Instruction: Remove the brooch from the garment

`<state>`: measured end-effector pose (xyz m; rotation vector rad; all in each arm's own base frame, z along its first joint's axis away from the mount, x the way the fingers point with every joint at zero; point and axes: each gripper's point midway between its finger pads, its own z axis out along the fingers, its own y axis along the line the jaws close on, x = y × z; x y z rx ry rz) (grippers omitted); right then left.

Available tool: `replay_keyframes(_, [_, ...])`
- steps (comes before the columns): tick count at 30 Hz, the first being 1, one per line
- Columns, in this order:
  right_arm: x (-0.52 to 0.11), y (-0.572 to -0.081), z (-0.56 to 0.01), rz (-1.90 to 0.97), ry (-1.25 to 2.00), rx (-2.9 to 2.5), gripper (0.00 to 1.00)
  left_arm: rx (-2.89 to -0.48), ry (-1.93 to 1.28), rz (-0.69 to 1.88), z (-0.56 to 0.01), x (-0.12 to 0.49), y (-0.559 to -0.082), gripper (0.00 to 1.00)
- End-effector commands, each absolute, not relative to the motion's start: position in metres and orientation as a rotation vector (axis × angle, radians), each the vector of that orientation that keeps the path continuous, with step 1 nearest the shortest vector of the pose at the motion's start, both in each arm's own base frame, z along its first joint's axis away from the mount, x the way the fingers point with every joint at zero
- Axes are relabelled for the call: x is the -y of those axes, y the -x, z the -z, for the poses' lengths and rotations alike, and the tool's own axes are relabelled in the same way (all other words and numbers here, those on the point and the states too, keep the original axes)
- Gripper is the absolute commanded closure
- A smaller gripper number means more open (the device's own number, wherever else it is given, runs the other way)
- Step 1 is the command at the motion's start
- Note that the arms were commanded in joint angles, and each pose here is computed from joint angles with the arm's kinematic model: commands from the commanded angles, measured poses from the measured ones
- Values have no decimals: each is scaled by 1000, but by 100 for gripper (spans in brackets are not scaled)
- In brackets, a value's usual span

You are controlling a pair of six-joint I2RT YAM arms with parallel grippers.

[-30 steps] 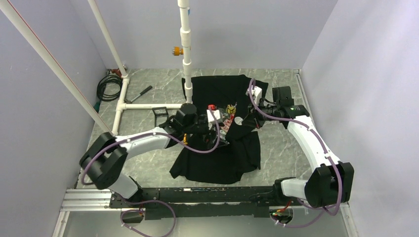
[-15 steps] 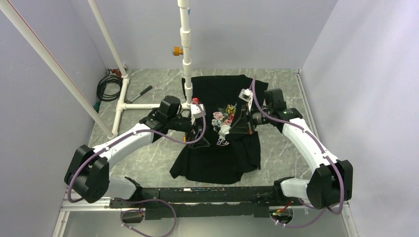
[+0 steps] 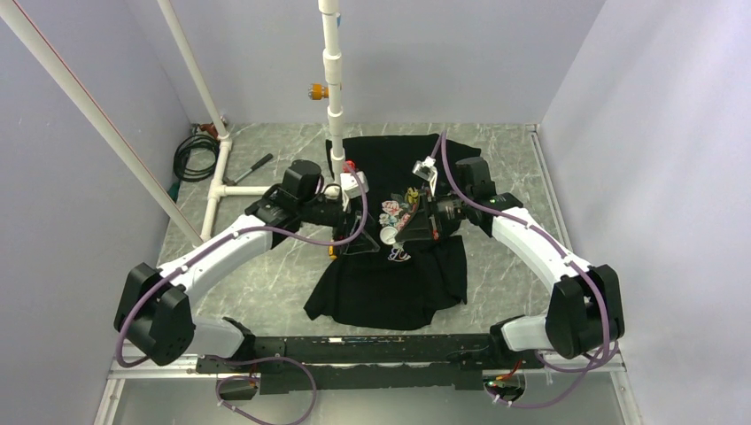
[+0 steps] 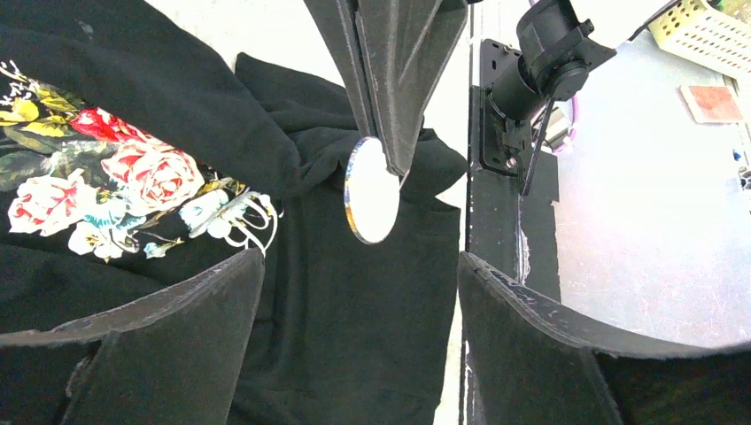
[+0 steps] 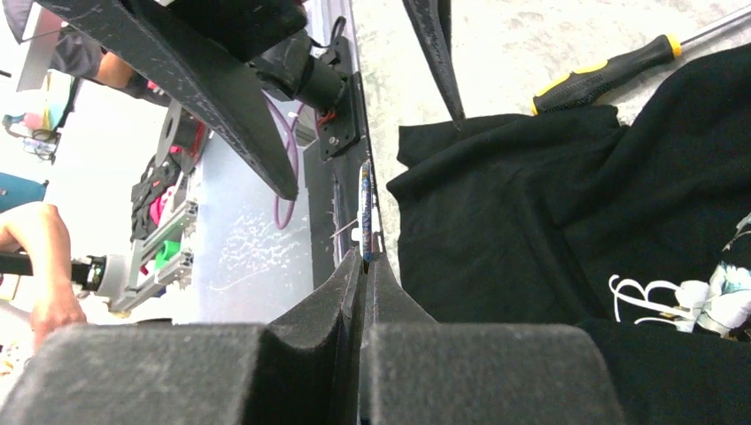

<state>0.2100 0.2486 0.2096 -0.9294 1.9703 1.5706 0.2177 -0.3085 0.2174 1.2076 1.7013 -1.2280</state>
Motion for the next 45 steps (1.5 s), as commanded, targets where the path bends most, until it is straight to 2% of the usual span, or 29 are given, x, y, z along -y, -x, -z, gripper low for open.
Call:
replay_keyframes(1, [-254, -209, -223, -1635, 948, -1897, 100, -1621, -1191, 1280, -242, 319, -225, 17])
replay_keyframes(8, [-255, -212, -223, -1633, 965, -1883, 100, -1606, -1144, 1391, -249, 329, -224, 28])
replay_keyframes(15, [-254, -209, -224, -1638, 949, -1885, 100, -1617, -1143, 1347, -248, 329, -229, 38])
replay_keyframes(20, [-255, -210, -226, -1653, 937, -1890, 100, -1608, -1180, 1310, -242, 331, -225, 37])
replay_keyframes(26, [-256, -210, -228, -1678, 923, -1892, 100, -1606, -1205, 1280, -242, 337, -223, 42])
replay_keyframes(31, [-256, -209, -227, -1666, 930, -1894, 100, -1604, -1202, 1282, -244, 339, -223, 50])
replay_keyframes(37, [-255, -208, -226, -1656, 939, -1890, 100, -1618, -1195, 1291, -241, 340, -223, 64])
replay_keyframes(45, [-254, -207, -227, -1647, 955, -1880, 100, -1636, -1174, 1292, -239, 340, -227, 75])
